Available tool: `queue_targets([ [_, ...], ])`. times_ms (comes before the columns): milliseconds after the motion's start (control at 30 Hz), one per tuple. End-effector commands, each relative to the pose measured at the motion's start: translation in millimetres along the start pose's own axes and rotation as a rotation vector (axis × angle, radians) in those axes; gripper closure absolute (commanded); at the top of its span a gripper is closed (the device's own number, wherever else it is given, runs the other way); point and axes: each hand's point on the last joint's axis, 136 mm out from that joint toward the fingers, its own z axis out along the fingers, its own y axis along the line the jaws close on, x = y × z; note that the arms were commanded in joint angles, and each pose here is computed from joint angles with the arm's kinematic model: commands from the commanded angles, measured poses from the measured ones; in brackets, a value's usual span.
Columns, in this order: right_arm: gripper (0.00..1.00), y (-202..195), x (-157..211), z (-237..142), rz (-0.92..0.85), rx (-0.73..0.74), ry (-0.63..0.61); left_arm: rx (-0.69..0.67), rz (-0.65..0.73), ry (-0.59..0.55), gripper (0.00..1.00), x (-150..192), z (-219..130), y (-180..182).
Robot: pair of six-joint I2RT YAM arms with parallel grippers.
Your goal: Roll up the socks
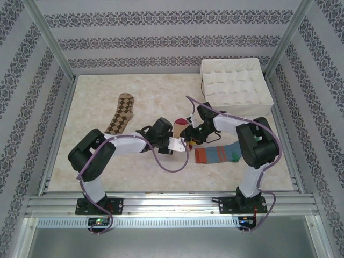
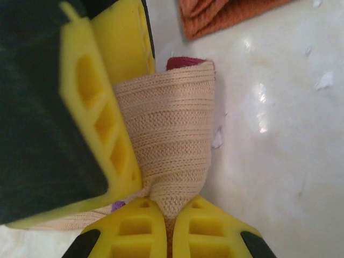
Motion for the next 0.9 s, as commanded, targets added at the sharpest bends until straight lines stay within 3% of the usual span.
queue_targets([
  [0,0.5,-4,-12,-18,-0.001,0.028,-0.105,0.254,-0.189,0.052,1.0,10,-4,-41],
  [233,0.5,1,-8,-21,-0.052,-0.014,-0.178,0.401,-0.429,0.053,1.0,6,-6,-33],
  [533,0.5,7,1,-12,-0.125,-0.061,-0.167,0.58,-0.731,0.044,1.0,9,-3,-22],
  [767,0.51,0,4,-2,-0.136,-0.021,-0.128,0.627,-0.86,0.025,1.0,13,4,-16],
  [867,0.61,-4,6,3,-0.124,-0.001,-0.109,0.627,-0.876,0.036,1.0,16,6,-15],
])
